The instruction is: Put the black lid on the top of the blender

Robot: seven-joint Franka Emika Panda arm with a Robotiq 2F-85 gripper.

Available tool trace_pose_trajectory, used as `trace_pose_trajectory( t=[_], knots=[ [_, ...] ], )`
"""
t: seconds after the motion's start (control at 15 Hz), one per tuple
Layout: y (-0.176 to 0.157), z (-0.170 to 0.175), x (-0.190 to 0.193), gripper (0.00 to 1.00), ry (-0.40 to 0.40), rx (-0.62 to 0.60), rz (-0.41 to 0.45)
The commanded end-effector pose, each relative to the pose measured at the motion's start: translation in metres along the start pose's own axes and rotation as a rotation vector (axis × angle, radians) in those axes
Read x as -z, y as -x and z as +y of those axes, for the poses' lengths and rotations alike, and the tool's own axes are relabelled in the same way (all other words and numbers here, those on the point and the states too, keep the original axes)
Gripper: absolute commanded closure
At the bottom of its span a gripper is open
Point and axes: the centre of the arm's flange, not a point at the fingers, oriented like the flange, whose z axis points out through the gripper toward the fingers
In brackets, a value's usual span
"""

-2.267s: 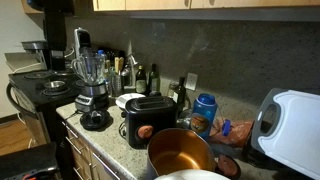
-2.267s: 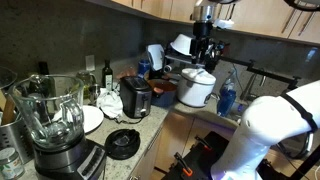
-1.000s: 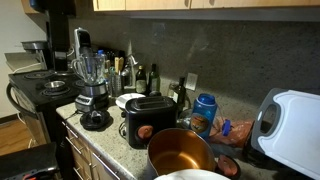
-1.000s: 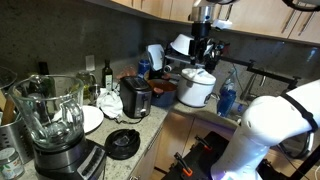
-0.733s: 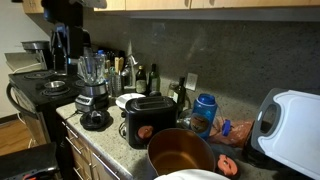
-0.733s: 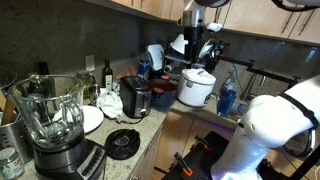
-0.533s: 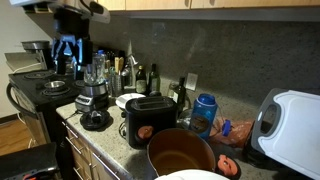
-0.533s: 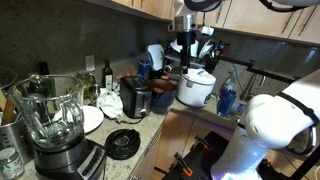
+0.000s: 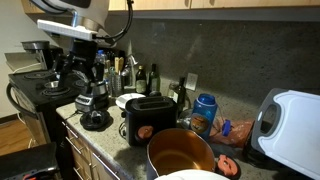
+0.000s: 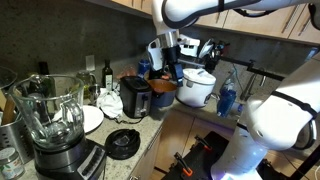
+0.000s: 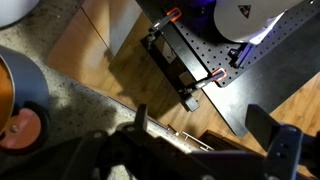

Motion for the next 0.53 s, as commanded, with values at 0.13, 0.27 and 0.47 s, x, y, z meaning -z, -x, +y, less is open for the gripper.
trace_pose_trajectory(
  t=[0.13, 0.27, 0.47],
  knots=[
    [-0.054, -0.010, -0.029, 0.00, 0.055, 0.278, -0.001],
    [-0.074, -0.019, -0.038, 0.00, 0.085, 0.355, 0.009],
    [-0.100, -0.030, -0.053, 0.00, 0.114, 0.454, 0.021]
  ],
)
